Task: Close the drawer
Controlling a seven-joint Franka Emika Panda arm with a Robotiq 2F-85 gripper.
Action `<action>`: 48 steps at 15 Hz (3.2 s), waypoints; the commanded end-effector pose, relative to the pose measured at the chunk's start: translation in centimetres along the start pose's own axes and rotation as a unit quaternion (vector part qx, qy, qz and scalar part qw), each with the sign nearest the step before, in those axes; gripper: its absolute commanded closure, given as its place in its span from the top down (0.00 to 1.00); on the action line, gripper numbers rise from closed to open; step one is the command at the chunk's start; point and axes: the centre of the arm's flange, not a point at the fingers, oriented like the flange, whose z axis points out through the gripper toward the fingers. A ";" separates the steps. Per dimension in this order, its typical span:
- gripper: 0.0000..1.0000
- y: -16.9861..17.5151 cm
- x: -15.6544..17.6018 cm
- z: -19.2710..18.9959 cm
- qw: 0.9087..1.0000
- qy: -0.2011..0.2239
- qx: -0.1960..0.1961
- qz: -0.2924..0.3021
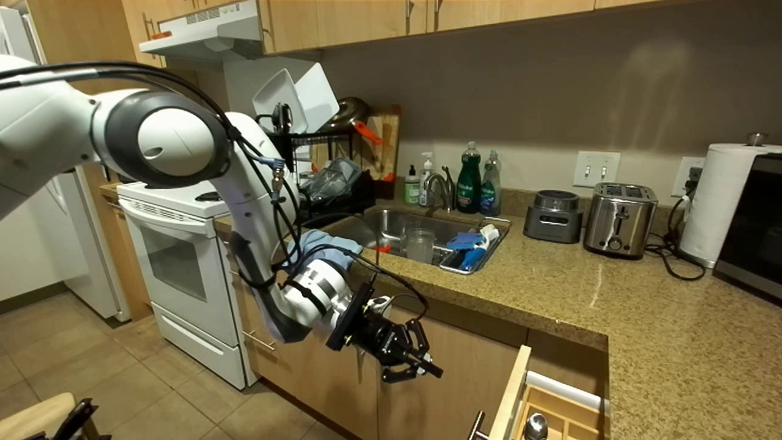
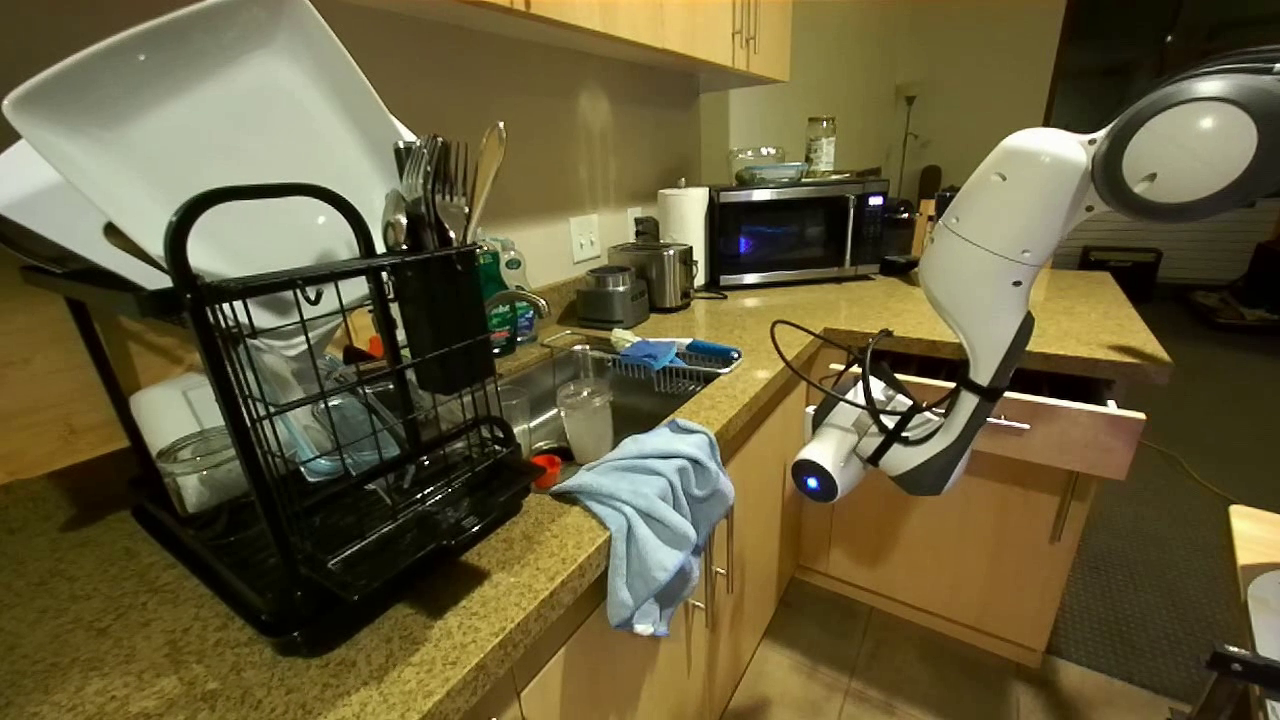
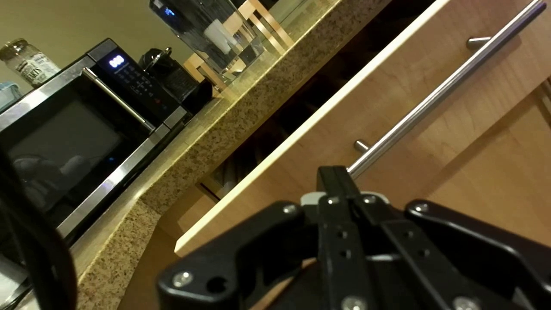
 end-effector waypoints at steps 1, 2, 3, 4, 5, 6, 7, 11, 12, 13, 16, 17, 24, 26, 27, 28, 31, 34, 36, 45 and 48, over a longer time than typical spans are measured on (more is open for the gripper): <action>0.01 0.0 0.0 0.0 1.000 0.000 0.000 0.000; 0.01 0.0 0.0 0.1 1.000 -0.001 0.001 0.000; 0.01 0.0 0.0 0.1 1.000 -0.001 0.001 0.000; 0.01 0.0 0.0 0.1 1.000 -0.001 0.001 0.000; 0.01 0.0 0.0 0.1 1.000 -0.001 0.001 0.000; 0.01 0.0 0.0 0.1 1.000 -0.001 0.001 0.000; 0.01 0.0 0.0 0.1 1.000 -0.001 0.001 0.000; 0.01 0.0 0.0 0.1 1.000 -0.001 0.001 0.000; 0.01 0.0 0.0 0.1 1.000 -0.001 0.001 0.000; 0.01 0.0 0.0 0.1 1.000 -0.001 0.001 0.000; 0.01 0.0 0.0 0.1 1.000 -0.001 0.001 0.000; 0.01 0.0 0.0 0.1 1.000 -0.001 0.001 0.000; 0.40 -0.2 0.2 0.2 1.000 -0.002 0.004 0.004; 0.51 -0.2 0.4 0.3 1.000 0.000 0.005 0.001; 0.58 -0.3 0.5 0.3 1.000 0.000 0.003 0.001; 0.64 -0.3 0.5 0.3 1.000 0.002 0.002 0.001; 0.31 -0.6 0.7 0.2 1.000 0.011 -0.002 -0.002; 0.16 -1.0 1.0 0.0 1.000 0.026 0.001 -0.011; 0.03 -1.2 1.2 -0.1 0.999 0.035 0.000 -0.016; 0.00 -2.3 2.8 5.8 0.999 -0.003 -0.021 -0.037; 0.00 -2.6 2.9 8.2 0.999 -0.017 -0.015 -0.042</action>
